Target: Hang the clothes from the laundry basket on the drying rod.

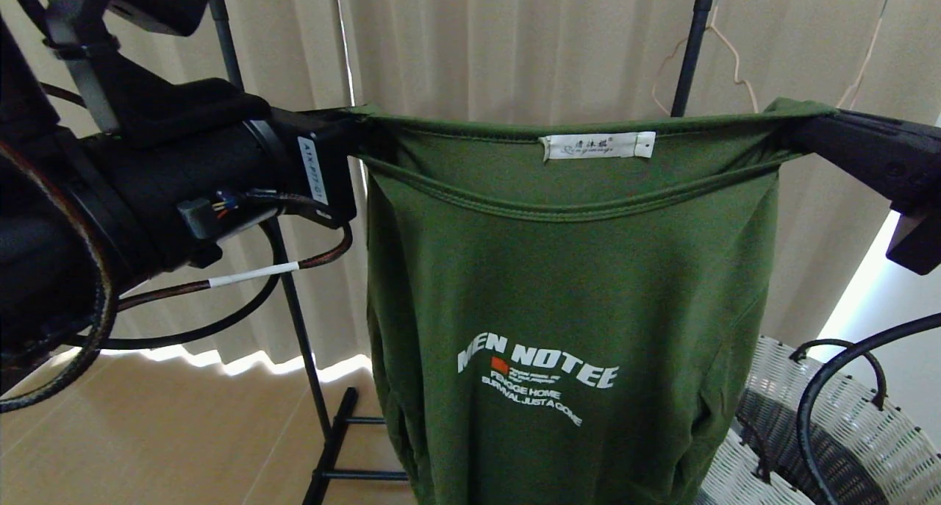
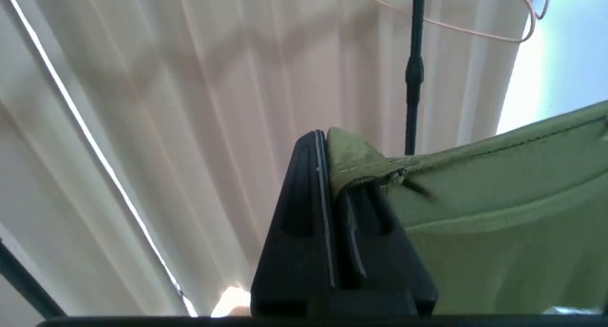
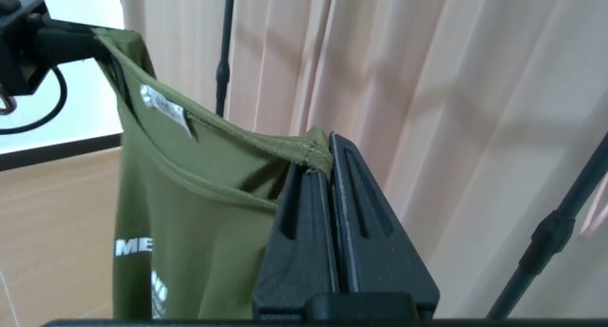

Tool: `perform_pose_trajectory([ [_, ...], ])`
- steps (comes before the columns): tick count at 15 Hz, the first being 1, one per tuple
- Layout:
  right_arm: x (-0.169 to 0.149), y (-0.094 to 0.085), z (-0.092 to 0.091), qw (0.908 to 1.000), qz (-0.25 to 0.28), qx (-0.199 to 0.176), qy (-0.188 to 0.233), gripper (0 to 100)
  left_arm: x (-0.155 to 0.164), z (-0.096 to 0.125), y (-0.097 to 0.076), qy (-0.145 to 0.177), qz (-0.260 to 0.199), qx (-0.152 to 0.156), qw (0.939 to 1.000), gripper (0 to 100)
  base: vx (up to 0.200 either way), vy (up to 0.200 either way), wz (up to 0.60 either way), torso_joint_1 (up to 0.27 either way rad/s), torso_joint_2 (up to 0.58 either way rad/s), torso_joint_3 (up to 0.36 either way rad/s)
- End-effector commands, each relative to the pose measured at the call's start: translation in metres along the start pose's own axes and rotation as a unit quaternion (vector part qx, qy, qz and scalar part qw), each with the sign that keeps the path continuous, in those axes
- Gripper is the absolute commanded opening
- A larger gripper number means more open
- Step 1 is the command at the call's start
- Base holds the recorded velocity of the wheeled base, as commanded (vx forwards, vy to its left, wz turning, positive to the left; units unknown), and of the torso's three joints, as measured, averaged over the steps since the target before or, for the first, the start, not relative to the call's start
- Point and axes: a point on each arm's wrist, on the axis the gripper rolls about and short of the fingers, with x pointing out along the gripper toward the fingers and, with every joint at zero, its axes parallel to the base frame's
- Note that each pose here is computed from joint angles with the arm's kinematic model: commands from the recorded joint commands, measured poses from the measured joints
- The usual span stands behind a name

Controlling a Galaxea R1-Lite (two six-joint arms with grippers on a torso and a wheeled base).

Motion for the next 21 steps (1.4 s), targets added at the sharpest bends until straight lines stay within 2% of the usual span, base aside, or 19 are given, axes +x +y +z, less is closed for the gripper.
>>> perform_pose_trajectory([
  [1, 0.0, 0.0, 0.0, 1.0, 0.001, 0.0, 0.0, 0, 0.003, -0.002, -0.001, 0.004, 0.0, 0.001, 1.0, 0, 0.0, 0.0, 0.0, 0.0, 0.0, 0.0],
  [5, -0.004, 0.001, -0.005, 1.0, -0.001, 0.0, 0.007, 0, 0.008, 0.0, -0.007, 0.001, -0.009, -0.001, 1.0, 0, 0.0, 0.0, 0.0, 0.0, 0.0, 0.0],
  [7, -0.008, 0.001, -0.004, 1.0, -0.001, 0.0, 0.008, 0, 0.014, 0.003, -0.007, 0.001, 0.015, -0.004, 0.9999, 0, 0.0, 0.0, 0.0, 0.0, 0.0, 0.0],
  [8, -0.012, 0.002, -0.008, 0.9999, -0.001, 0.001, 0.016, 0, 0.023, 0.006, -0.008, -0.001, 0.048, -0.025, 0.9985, 0, 0.0, 0.0, 0.0, 0.0, 0.0, 0.0],
  [9, -0.016, 0.003, -0.007, 0.9998, -0.001, 0.001, 0.019, 0, 0.026, 0.007, -0.008, -0.002, 0.057, -0.031, 0.9979, 0, 0.0, 0.0, 0.0, 0.0, 0.0, 0.0],
  [21, -0.022, 0.004, -0.007, 0.9995, 0.0, 0.003, 0.031, 0, 0.027, -0.001, -0.011, 0.013, 0.053, -0.023, 0.9982, 0, 0.0, 0.0, 0.0, 0.0, 0.0, 0.0],
])
